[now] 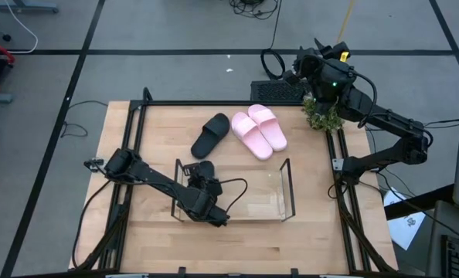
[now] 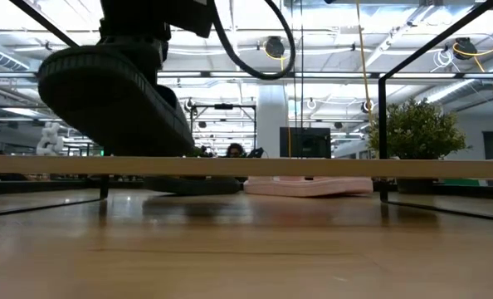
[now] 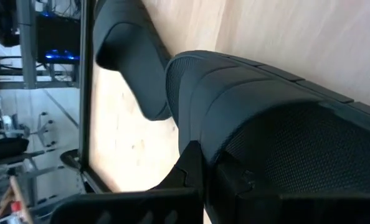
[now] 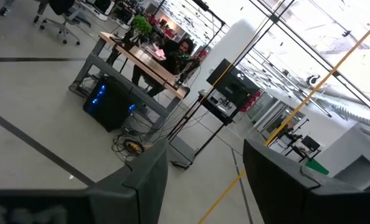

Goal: Pick and place slides into the shelf
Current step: Put the left black slides on the shelf

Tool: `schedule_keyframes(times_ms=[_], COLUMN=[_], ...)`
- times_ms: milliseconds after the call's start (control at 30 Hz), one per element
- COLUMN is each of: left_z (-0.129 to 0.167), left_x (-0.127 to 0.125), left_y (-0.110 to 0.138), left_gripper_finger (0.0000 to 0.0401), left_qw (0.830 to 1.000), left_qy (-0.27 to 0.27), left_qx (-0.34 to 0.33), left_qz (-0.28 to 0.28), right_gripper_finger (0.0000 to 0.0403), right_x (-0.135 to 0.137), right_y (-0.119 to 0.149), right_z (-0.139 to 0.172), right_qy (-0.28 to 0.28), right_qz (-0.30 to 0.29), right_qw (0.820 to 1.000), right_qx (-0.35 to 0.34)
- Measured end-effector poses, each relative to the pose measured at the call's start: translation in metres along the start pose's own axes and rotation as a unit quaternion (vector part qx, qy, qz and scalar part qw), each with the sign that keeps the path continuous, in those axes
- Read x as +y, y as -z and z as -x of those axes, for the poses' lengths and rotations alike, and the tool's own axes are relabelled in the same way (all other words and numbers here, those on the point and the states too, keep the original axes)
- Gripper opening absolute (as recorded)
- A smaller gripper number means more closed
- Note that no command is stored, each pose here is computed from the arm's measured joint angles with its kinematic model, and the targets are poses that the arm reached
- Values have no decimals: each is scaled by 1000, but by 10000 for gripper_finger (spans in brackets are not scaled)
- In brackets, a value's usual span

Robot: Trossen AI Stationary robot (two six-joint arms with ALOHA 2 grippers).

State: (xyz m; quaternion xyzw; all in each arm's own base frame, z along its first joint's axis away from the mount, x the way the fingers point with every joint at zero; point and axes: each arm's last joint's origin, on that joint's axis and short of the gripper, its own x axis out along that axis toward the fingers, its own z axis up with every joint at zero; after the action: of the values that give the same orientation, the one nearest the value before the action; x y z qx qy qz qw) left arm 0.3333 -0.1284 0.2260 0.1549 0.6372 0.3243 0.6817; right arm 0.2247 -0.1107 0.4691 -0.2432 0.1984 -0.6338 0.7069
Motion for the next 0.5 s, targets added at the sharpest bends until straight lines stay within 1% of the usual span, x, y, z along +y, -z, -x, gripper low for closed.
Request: schedule_keyframes(times_ms=[167,367,500], left_z=[-6,-9,-8], left_x=[-4,-10,-11], left_y=[7,16,17], left_gripper_finger=[0,0,0], left_qw=[1000,999,999], left_qy=[2,-4,-4], left_qx=[22,33,33], left_qz=[9,3,-8], right_gripper_finger=[196,196,196], right_x=[1,1,1], right_y=[1,2,2], right_z=[0,0,0], right_qy=[-2,-4,-4], right_qz=[6,12,12], right_qw=[1000,1000,1000], right_qx=[2,5,5])
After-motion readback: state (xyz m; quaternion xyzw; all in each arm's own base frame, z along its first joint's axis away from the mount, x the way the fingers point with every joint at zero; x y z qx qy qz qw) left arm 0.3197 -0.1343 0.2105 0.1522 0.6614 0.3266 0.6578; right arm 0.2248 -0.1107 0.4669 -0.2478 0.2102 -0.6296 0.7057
